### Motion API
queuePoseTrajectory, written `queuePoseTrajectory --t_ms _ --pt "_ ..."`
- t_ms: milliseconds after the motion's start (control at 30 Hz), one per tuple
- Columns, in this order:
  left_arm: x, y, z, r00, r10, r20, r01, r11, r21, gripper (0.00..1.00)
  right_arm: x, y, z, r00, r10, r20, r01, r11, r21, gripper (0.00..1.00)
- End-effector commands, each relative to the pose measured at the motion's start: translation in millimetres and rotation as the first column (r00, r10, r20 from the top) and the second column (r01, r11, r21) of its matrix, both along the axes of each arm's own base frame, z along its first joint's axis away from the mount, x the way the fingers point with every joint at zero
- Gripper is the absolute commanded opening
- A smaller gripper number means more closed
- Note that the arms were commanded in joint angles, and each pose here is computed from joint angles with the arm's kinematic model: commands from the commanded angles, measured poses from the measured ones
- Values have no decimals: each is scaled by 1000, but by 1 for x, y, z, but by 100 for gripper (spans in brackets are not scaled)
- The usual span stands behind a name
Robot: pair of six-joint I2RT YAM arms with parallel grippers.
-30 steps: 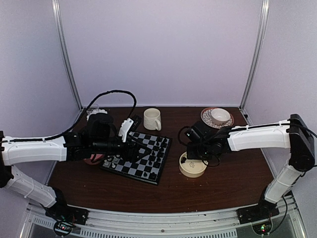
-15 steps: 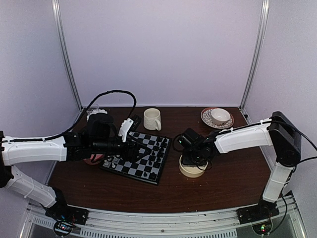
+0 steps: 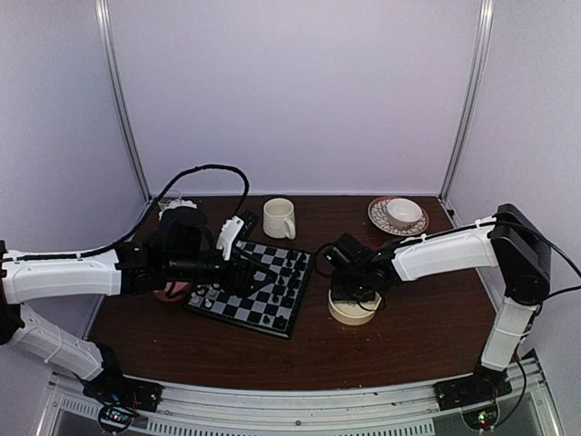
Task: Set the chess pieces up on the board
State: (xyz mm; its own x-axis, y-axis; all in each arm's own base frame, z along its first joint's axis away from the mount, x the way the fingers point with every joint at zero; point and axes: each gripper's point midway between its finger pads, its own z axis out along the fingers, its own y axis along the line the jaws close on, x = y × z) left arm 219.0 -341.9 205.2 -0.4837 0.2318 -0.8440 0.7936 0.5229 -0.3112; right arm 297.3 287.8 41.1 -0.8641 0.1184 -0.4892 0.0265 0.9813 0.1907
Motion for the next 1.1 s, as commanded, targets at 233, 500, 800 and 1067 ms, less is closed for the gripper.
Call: queuePoseTrajectory --t_ms 233,500,800,1067 --pt "-1 0 14 999 0 32 1 999 -35 71 10 9 -4 1000 -15 14 15 1000 -23 39" --pt "-2 0 16 999 -2 33 4 999 -39 71 12 3 -11 999 -44 11 45 998 -41 39" --pt "-2 1 18 999 -1 37 2 999 -42 71 13 -28 -5 998 -51 21 53 991 -124 24" --pt "-2 1 16 999 2 36 -1 999 -38 71 15 -34 8 999 34 33 -27 984 -179 8"
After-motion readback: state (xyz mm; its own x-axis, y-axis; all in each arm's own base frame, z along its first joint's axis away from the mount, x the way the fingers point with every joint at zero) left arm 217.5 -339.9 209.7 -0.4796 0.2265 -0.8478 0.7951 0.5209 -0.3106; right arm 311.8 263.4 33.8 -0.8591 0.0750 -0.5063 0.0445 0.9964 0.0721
